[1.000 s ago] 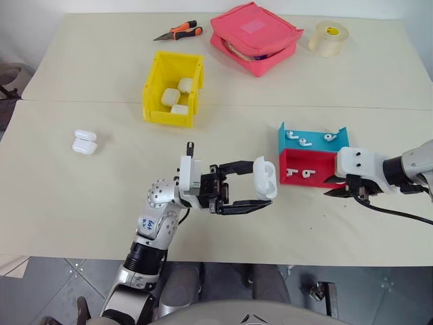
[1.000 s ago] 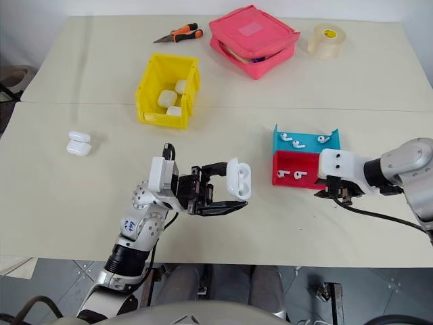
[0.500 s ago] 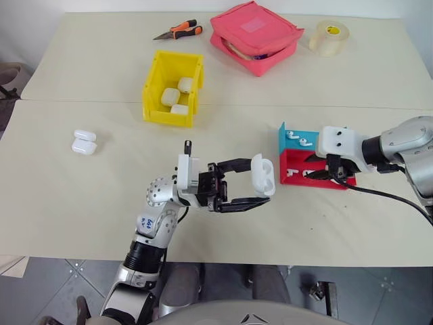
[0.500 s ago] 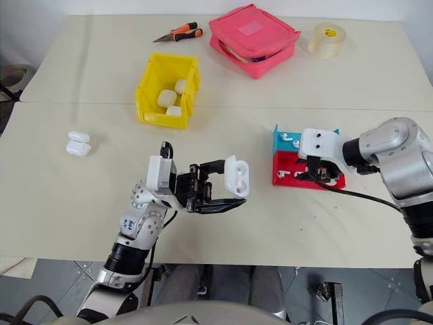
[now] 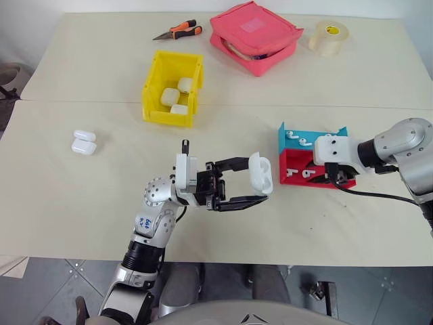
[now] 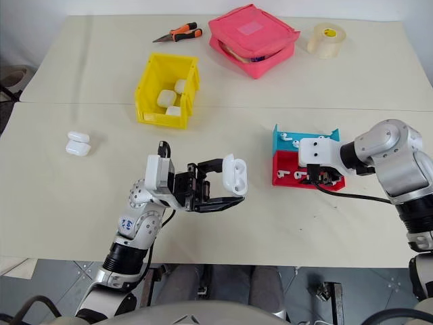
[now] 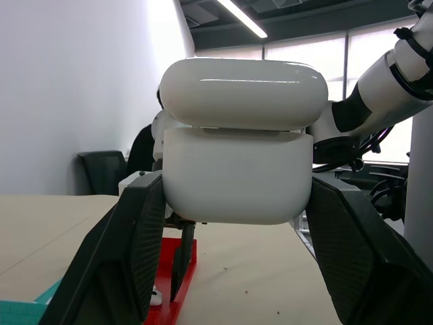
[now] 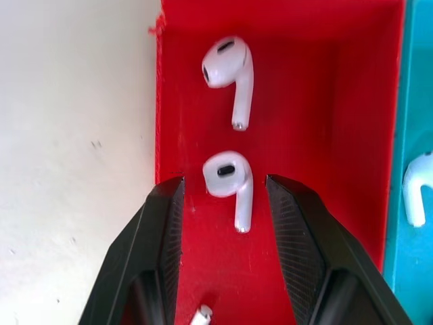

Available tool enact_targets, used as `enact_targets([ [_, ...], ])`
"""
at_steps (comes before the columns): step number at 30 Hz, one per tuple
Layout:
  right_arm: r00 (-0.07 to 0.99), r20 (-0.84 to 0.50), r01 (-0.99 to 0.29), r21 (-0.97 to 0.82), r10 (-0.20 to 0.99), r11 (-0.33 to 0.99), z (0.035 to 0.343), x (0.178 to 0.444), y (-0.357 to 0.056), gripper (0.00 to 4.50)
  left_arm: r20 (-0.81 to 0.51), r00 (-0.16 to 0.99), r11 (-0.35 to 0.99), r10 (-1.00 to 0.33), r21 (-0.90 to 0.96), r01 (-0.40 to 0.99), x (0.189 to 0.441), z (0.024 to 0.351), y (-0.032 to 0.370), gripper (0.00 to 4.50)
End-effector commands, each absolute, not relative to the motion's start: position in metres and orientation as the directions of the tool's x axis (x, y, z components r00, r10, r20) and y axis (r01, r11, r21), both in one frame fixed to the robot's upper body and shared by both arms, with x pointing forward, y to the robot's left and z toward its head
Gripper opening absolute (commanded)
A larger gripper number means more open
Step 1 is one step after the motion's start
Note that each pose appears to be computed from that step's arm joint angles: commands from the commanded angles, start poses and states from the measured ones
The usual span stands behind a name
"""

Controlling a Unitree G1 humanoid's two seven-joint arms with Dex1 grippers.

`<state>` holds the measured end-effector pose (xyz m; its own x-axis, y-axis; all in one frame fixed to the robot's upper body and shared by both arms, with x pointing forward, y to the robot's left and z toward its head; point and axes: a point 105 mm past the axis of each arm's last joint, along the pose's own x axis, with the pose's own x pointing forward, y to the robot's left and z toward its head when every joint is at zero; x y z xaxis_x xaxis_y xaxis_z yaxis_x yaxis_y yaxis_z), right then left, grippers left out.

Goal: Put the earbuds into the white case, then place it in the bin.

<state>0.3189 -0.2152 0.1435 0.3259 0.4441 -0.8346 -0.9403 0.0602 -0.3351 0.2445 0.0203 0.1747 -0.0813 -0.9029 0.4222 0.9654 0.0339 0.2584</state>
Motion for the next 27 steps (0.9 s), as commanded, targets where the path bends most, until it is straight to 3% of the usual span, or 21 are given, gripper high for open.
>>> enact_targets([
  [1,0.335,-0.831,-0.932,-0.362,0.445,0.027,0.149,0.321,-0.213,1.98,0.441,-0.092,0.045,-0.893,0.291,0.956,0.241,0.182,0.021,2.77],
  [10,0.324,-0.836,-0.934,-0.357,0.444,0.01,0.146,0.322,-0.213,1.98,0.442,-0.095,0.041,-0.892,0.288,0.957,0.24,0.181,0.02,2.77],
  [16,0.316,-0.834,-0.936,-0.352,0.453,0.005,0.144,0.322,-0.21,0.52,0.442,-0.095,0.04,-0.892,0.287,0.957,0.24,0.181,0.02,2.77],
  [24,0.347,-0.804,-0.927,-0.371,0.483,0.049,0.148,0.317,-0.212,0.52,0.428,-0.104,0.025,-0.898,0.285,0.958,0.24,0.179,0.022,2.77],
  [27,0.396,-0.744,-0.912,-0.389,0.539,0.133,0.161,0.31,-0.215,0.52,0.429,-0.106,0.023,-0.897,0.287,0.958,0.244,0.181,0.022,2.77],
])
